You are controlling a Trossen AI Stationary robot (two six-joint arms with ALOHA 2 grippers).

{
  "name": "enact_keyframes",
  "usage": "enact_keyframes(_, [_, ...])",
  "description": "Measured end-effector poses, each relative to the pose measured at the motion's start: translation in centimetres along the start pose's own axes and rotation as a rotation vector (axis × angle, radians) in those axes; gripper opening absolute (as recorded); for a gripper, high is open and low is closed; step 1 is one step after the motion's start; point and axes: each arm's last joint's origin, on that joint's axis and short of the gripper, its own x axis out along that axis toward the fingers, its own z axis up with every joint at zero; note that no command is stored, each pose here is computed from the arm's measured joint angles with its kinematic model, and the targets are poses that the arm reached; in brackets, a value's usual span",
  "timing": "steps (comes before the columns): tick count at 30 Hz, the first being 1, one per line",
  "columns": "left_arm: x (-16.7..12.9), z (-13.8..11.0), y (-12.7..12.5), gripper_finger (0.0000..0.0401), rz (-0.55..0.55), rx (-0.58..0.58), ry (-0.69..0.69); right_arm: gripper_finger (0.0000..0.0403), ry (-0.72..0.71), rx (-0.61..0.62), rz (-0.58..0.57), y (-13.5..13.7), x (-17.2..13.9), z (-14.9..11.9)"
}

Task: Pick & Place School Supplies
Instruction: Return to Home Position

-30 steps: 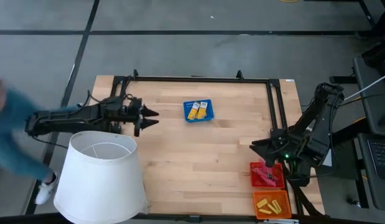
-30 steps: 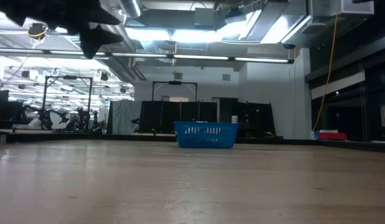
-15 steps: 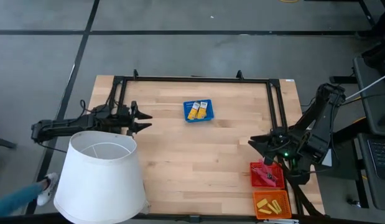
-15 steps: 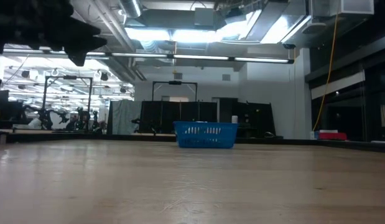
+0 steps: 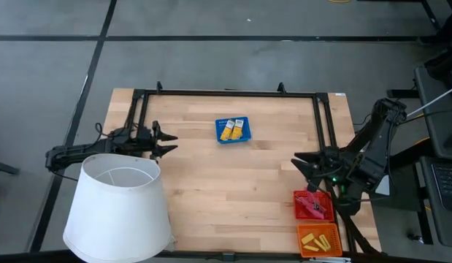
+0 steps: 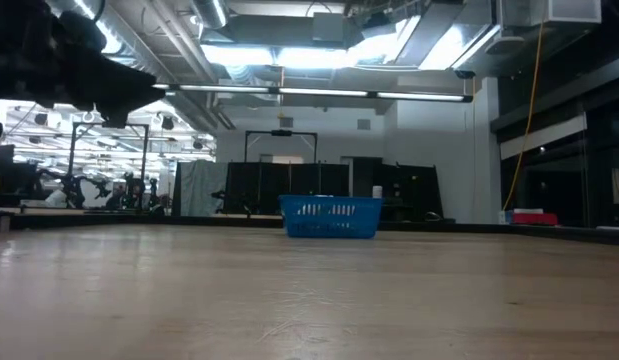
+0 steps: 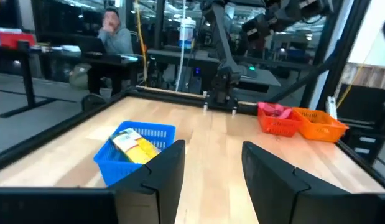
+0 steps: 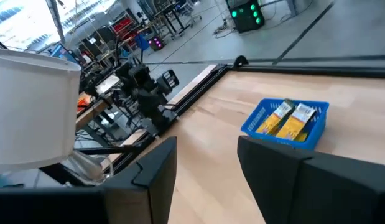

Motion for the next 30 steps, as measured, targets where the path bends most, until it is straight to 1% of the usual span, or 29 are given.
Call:
enact_keyframes(2, [0.1, -0.1, 0.0, 0.0157, 0.007, 0.006, 0.006, 0.0173, -0.006, -0.02, -0.011, 0.0, 0.2, -0.1])
enact_keyframes(4, [0.1, -0.2, 0.0, 0.0157, 0.006, 0.041, 0.021, 0.0173, -0.007, -0.031, -0.016, 0.1, 0.3, -0.2])
enact_keyframes(6, [0.1, -0.2, 0.1, 0.0157, 0.03, 0.022, 0.023, 0.0173, 0.02, -0.034, -0.024, 0.0, 0.4, -0.3])
enact_keyframes(9, [0.2, -0.3, 0.1, 0.0157, 0.046, -0.023, 0.036, 0.0173, 0.121, -0.022, -0.045, -0.1, 0.5, -0.5])
enact_keyframes(13, [0.2, -0.4, 0.1, 0.0157, 0.045, -0.03, 0.038, 0.0173, 0.268, -0.024, -0.081, -0.5, 0.9, -1.2])
enact_keyframes(15, [0.2, -0.3, 0.1, 0.0157, 0.044, -0.03, 0.032, 0.0173, 0.354, -0.025, -0.121, -1.0, 1.6, -2.4])
enact_keyframes(17, [0.2, -0.3, 0.1, 0.0157, 0.044, -0.03, 0.033, 0.0173, 0.41, -0.021, -0.127, -1.5, 2.5, -4.0])
enact_keyframes(19, [0.2, -0.3, 0.1, 0.0157, 0.044, -0.03, 0.033, 0.0173, 0.447, 0.005, -0.064, -1.7, 3.7, -5.7])
enact_keyframes(21, [0.2, -0.3, 0.1, 0.0157, 0.044, -0.03, 0.033, 0.0173, 0.458, 0.023, 0.043, -1.9, 5.2, -7.1])
enact_keyframes(23, [0.2, -0.3, 0.1, 0.0157, 0.044, -0.03, 0.033, 0.0173, 0.442, 0.007, 0.147, -2.4, 6.6, -7.7])
enact_keyframes(24, [0.2, -0.3, 0.1, 0.0157, 0.043, -0.03, 0.032, 0.0173, 0.432, -0.014, 0.192, -2.6, 7.2, -7.9])
enact_keyframes(27, [0.2, -0.3, 0.1, 0.0157, 0.043, -0.03, 0.03, 0.0173, 0.42, -0.145, 0.271, -3.7, 9.2, -7.6])
enact_keyframes(30, [0.2, -0.3, 0.1, 0.0157, 0.043, -0.03, 0.03, 0.0173, 0.415, -0.25, 0.374, -4.4, 11.3, -6.4])
